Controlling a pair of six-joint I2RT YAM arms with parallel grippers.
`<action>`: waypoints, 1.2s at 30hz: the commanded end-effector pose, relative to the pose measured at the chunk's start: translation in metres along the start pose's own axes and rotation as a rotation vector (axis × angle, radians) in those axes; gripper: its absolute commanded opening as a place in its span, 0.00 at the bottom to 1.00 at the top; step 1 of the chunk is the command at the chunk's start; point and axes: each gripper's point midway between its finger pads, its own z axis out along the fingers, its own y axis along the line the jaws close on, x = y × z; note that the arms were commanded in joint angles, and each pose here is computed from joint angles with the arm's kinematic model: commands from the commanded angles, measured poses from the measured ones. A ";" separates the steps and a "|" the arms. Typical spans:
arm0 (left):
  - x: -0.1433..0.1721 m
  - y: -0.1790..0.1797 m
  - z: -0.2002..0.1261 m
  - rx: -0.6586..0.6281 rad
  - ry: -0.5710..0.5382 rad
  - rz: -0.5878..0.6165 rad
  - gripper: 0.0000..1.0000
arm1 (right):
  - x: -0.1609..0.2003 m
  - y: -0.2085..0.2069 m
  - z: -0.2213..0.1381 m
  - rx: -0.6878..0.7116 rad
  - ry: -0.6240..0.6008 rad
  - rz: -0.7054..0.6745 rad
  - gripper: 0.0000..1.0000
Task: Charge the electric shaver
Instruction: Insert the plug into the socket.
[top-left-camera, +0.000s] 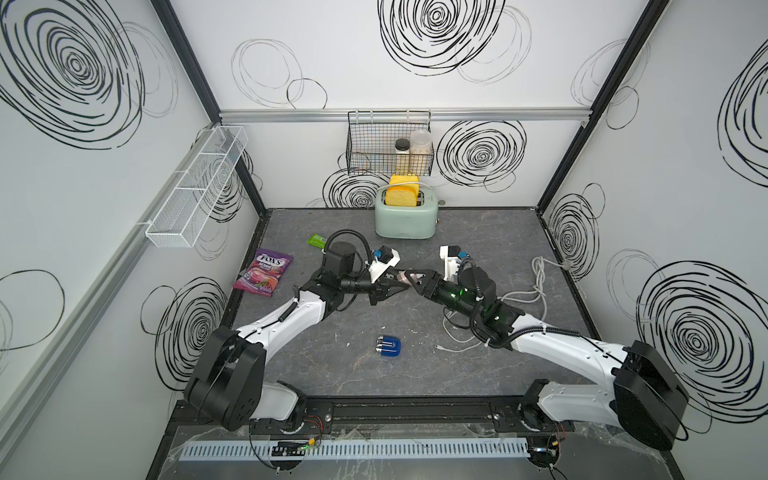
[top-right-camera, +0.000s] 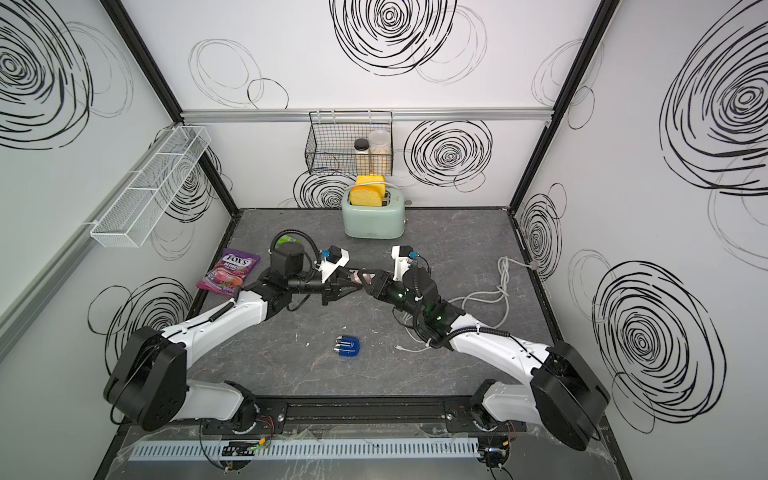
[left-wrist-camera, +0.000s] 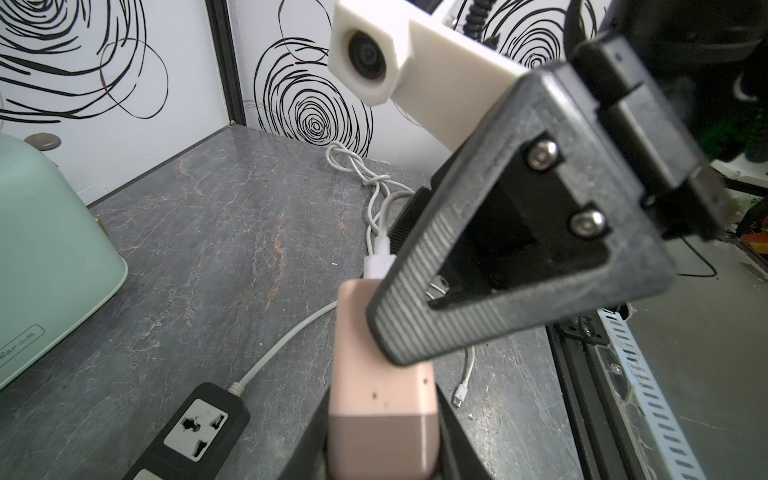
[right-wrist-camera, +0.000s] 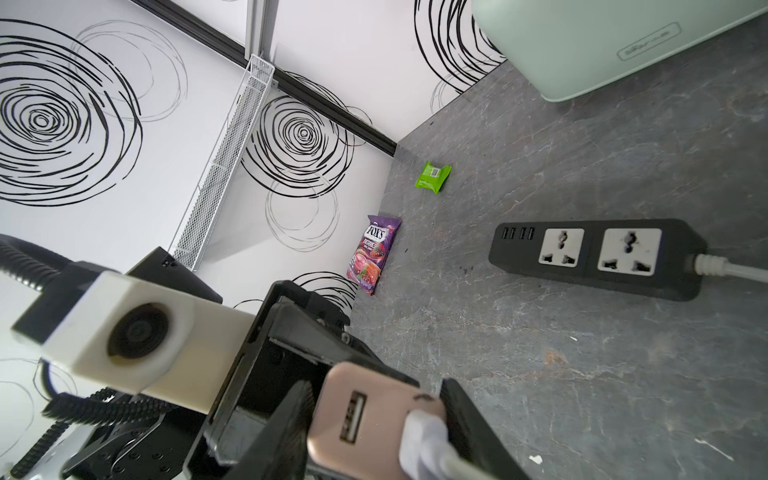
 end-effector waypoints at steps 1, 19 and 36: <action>-0.016 -0.011 -0.002 0.043 -0.052 0.046 0.00 | -0.004 0.014 0.005 -0.058 -0.007 0.033 0.43; -0.016 -0.013 -0.006 0.058 -0.065 0.041 0.00 | -0.002 0.006 0.007 -0.065 0.008 0.078 0.58; -0.014 0.001 -0.026 -0.079 -0.084 0.009 0.97 | -0.011 -0.022 0.007 0.053 -0.051 0.028 0.00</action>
